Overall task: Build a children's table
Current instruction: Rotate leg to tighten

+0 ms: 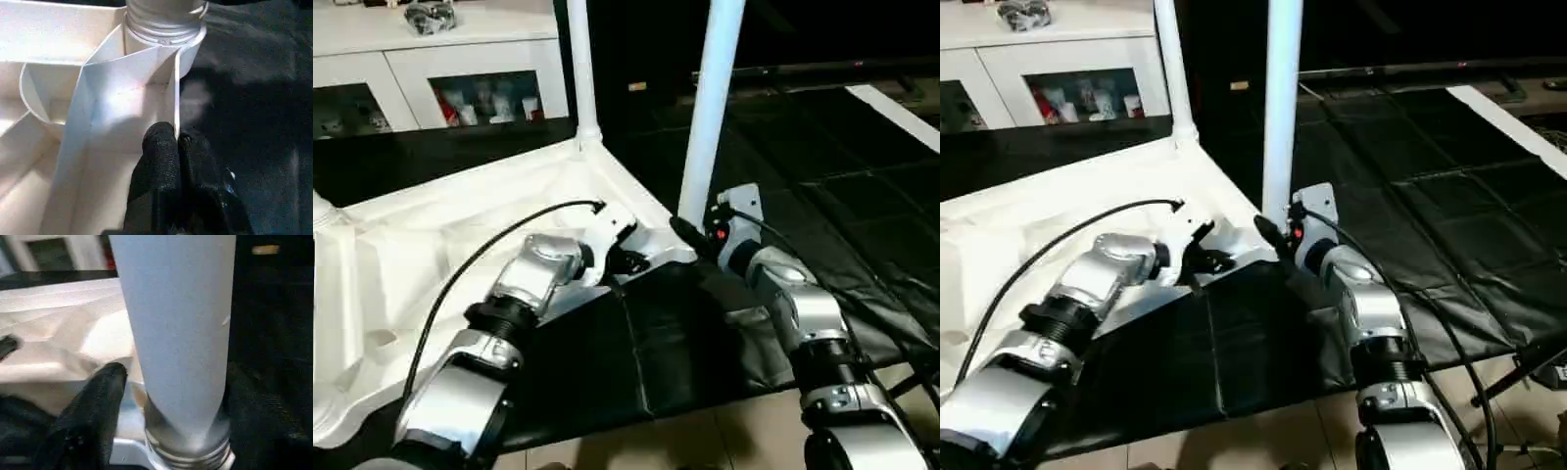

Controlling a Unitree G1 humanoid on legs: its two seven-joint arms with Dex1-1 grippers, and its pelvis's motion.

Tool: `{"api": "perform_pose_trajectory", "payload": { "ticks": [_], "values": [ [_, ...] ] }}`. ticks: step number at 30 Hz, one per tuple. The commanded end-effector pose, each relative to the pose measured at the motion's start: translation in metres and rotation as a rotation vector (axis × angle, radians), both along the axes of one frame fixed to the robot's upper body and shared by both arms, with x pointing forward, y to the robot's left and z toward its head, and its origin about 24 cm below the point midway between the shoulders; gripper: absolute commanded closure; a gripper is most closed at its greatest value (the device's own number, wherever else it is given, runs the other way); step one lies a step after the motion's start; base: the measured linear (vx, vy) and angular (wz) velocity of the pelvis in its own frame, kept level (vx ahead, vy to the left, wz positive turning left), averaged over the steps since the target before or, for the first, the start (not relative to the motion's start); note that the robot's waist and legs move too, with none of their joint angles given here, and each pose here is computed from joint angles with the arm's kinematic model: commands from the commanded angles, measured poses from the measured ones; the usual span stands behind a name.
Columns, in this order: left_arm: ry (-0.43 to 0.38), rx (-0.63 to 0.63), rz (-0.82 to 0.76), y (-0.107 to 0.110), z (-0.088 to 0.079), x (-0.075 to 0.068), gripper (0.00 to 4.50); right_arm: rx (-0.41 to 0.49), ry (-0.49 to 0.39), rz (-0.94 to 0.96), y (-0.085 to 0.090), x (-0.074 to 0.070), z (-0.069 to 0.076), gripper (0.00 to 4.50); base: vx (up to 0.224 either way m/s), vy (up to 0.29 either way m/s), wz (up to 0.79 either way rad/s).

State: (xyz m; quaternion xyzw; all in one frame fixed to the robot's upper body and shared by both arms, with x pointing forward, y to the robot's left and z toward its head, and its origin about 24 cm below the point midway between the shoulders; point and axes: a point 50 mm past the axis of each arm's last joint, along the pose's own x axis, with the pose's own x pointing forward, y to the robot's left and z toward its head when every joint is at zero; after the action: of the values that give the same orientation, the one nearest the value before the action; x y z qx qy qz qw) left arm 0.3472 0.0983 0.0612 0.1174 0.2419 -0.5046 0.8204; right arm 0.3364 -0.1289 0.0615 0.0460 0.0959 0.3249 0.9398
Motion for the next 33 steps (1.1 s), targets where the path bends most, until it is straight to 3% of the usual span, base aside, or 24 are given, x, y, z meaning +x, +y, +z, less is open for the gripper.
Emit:
{"api": "perform_pose_trajectory", "payload": {
  "ticks": [1,8,11,15,21,27,33],
  "values": [
    [-0.097,-0.035,-0.089,-0.009,0.021,0.003,4.5,0.029,0.003,0.173,0.019,-0.01,0.0,1.0,0.0,0.0,0.0],
    [-0.075,0.015,-0.293,0.017,0.021,-0.008,4.5,-0.021,-0.047,0.371,-0.024,-0.029,0.008,0.54,0.0,0.0,0.0],
    [-0.078,0.02,-0.333,0.019,0.021,-0.009,4.5,-0.031,-0.043,0.427,-0.028,-0.033,0.009,0.18,0.0,0.0,0.0],
    [-0.046,0.054,-0.471,0.025,0.019,-0.019,4.5,-0.094,0.016,0.568,-0.04,-0.044,0.009,0.03,0.0,0.0,0.0],
    [-0.012,0.12,-0.608,0.03,0.011,-0.029,4.5,-0.211,0.014,0.676,-0.044,-0.047,0.008,0.03,0.0,0.0,0.0],
    [-0.005,0.129,-0.646,0.028,0.01,-0.032,4.5,-0.224,0.021,0.726,-0.04,-0.048,0.006,0.03,0.0,0.0,0.0],
    [-0.007,0.133,-0.666,0.027,0.008,-0.033,4.5,-0.245,0.039,0.766,-0.037,-0.049,0.002,0.58,0.0,0.0,0.0]
  ]
}}
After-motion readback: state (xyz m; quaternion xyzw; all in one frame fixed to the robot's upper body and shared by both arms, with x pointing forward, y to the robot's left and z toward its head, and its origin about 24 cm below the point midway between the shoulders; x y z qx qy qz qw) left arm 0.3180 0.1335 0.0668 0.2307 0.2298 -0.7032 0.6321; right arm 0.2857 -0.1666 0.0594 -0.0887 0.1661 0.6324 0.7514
